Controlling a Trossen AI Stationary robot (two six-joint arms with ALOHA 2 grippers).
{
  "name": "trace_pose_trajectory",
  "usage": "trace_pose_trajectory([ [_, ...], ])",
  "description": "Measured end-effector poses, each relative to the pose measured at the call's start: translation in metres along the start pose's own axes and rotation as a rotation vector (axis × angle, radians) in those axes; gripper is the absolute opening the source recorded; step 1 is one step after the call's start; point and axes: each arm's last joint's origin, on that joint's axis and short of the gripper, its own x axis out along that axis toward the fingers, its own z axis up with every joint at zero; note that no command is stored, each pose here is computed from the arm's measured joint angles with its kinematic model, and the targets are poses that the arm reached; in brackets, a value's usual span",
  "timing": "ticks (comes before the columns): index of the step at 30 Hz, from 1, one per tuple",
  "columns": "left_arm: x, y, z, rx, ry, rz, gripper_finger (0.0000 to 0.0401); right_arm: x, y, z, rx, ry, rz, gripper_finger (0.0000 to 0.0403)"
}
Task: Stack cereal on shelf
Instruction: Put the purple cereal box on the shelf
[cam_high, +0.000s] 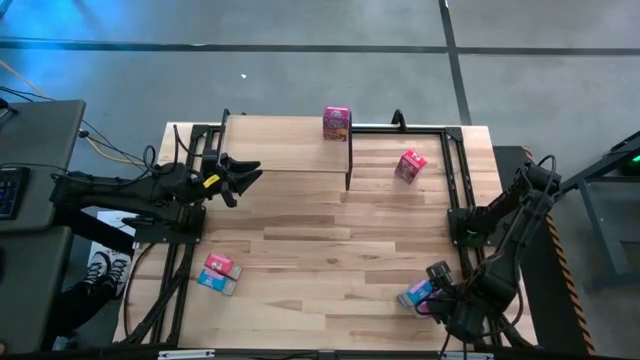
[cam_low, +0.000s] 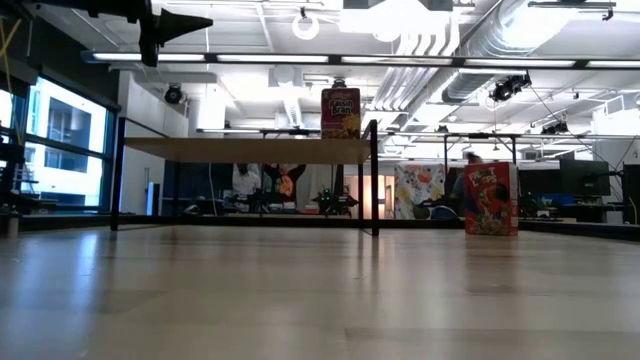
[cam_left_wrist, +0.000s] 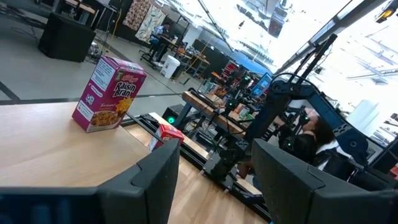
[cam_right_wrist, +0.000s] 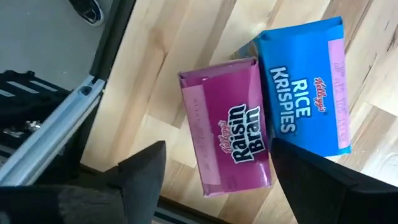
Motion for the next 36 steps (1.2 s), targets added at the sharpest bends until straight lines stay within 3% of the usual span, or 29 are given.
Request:
trace_pose_trajectory([
  [17, 0.000, 0.000, 0.000, 0.000, 0.001, 0.000, 0.0195, 0.012, 0.005, 0.002, -0.069, -0.009, 0.023, 0.0282],
  [36, 0.000, 0.000, -0.001, 0.003, 0.007, 0.003, 0.0195, 0.033, 0.007, 0.009, -0.023, -0.018, -0.030, 0.0274],
])
